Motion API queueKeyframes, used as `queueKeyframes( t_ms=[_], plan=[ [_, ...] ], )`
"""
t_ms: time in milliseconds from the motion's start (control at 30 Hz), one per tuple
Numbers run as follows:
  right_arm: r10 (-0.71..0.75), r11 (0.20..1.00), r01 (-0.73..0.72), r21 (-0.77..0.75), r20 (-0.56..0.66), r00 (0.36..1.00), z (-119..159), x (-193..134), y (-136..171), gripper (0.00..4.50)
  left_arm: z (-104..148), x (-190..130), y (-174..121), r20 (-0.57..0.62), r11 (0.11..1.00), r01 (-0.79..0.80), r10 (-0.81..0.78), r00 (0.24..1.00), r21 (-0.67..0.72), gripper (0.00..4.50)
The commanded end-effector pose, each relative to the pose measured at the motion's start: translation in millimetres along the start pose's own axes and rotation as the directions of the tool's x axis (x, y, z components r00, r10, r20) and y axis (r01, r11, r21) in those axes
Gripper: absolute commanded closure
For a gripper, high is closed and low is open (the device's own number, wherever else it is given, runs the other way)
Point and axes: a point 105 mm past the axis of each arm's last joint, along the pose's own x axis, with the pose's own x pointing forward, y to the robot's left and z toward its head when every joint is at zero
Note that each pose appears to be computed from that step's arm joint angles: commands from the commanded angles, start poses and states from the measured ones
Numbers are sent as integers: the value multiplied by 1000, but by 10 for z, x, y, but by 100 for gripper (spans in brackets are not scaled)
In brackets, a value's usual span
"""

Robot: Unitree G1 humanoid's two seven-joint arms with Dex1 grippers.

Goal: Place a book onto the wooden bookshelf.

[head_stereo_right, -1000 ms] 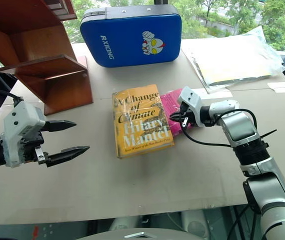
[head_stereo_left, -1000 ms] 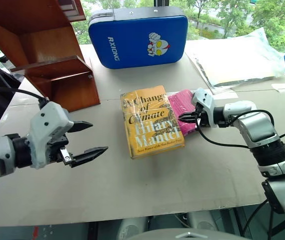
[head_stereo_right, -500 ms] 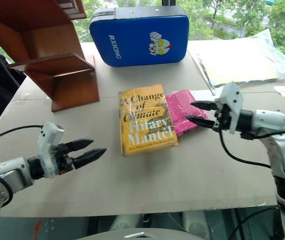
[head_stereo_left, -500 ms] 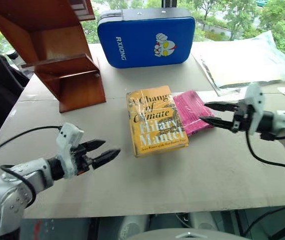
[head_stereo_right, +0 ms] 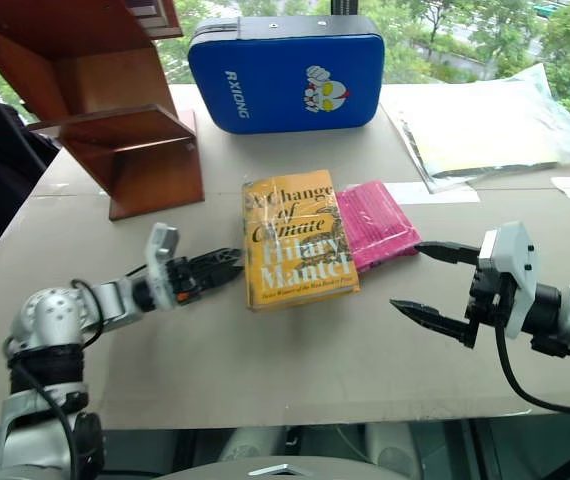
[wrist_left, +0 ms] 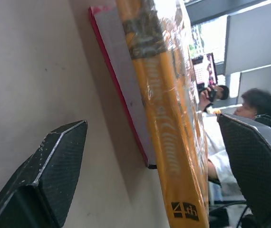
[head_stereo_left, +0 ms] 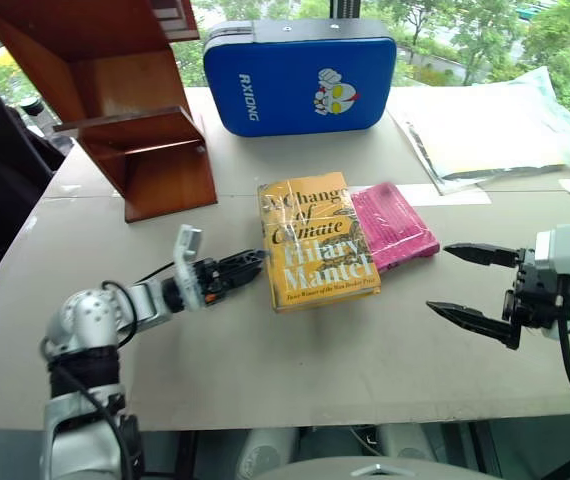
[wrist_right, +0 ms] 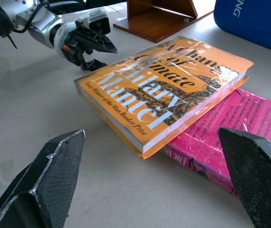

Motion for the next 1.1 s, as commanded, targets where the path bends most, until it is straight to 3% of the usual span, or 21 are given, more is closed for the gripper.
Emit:
queueKeyframes(
  t_ms=[33, 200, 367, 467, 667, 733, 933, 1000, 1100],
  plan=[
    [-25, 999, 25, -38, -5, 1000, 62, -66, 30, 9, -100, 150, 52, -67, 1000, 11, -12, 998, -26, 0],
    [-77, 997, 76, -24, -13, 997, 30, -125, 34, 9, -124, 374, -47, -82, 995, 90, -93, 992, -37, 0],
    [-94, 995, 94, -26, -7, 996, 45, -157, 36, 9, -130, 386, -59, -67, 991, 115, -119, 991, -65, 0],
    [-100, 995, 100, -28, -8, 995, 42, -166, 31, 0, -88, 336, -73, -56, 991, 120, -124, 991, -63, 78],
    [-93, 995, 92, -31, -10, 996, 40, -150, 33, 0, -63, 188, -139, -42, 987, 148, -151, 988, -63, 352],
    [-89, 996, 88, -31, -12, 996, 35, -148, 26, 0, -75, 126, -140, -33, 986, 149, -152, 988, -69, 411],
    [-75, 997, 74, -31, -12, 997, 23, -129, 16, 0, 31, -26, -258, 63, 980, 193, -190, 980, -47, 421],
    [-72, 997, 71, -31, -9, 997, 26, -124, 11, 0, 151, -68, -425, 128, 970, 238, -241, 962, 43, 421],
    [-77, 997, 78, -28, 36, 996, 101, -118, -33, 0, 324, -65, -852, 160, 911, 219, -289, 944, 350, 421]
  ],
)
